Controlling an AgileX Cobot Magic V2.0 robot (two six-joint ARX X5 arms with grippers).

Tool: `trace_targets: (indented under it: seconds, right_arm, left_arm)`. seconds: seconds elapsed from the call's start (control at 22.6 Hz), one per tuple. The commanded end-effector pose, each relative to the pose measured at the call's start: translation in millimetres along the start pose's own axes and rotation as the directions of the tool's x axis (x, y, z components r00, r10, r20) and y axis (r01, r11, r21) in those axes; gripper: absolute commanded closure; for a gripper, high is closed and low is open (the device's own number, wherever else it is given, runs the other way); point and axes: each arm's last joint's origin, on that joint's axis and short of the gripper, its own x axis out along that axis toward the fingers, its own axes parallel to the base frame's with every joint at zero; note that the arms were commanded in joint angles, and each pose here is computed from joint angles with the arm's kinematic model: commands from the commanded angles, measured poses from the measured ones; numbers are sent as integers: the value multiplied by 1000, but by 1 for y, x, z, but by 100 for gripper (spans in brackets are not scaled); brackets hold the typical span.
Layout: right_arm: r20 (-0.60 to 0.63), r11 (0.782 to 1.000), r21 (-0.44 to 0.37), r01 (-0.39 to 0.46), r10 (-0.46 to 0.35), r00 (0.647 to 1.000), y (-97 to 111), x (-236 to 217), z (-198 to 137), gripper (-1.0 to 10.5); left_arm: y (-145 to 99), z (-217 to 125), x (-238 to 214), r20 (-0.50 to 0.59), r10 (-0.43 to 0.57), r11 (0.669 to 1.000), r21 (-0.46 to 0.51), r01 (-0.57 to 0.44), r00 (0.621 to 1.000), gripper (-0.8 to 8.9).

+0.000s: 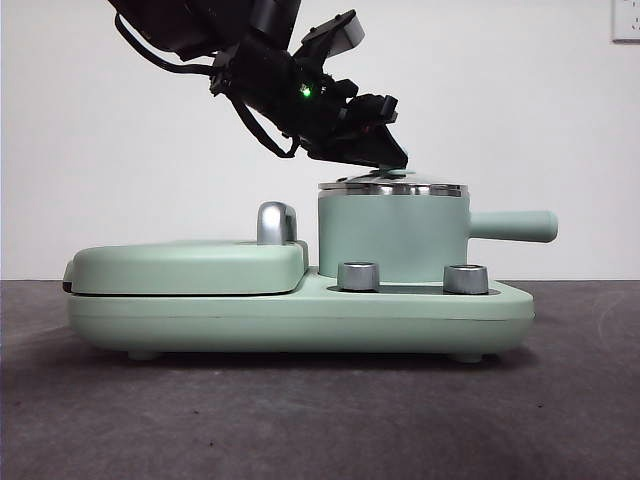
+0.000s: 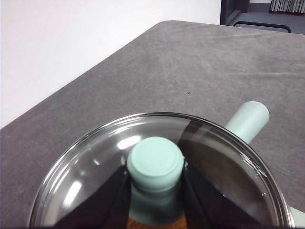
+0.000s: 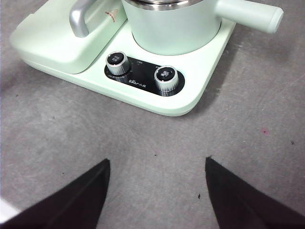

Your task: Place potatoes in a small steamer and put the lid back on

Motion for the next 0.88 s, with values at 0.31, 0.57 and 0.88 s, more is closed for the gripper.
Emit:
trace_targets:
  seconds: [0.31, 0.57, 0.88]
  right_arm:
    - [6, 1000, 13, -4, 4, 1000, 1, 0, 1, 640]
    - [6, 1000, 14, -4, 4, 1000, 1, 0, 1, 640]
    - [4, 1000, 14, -4, 4, 1000, 1, 0, 1, 640]
  left_arm:
    - [-4, -3, 6, -42, -40, 999, -31, 39, 998, 778]
    - [-4, -7, 6, -73, -58, 997, -61, 54, 996, 614]
    - [-5, -5, 4, -61, -110, 985, -140, 101, 992, 467]
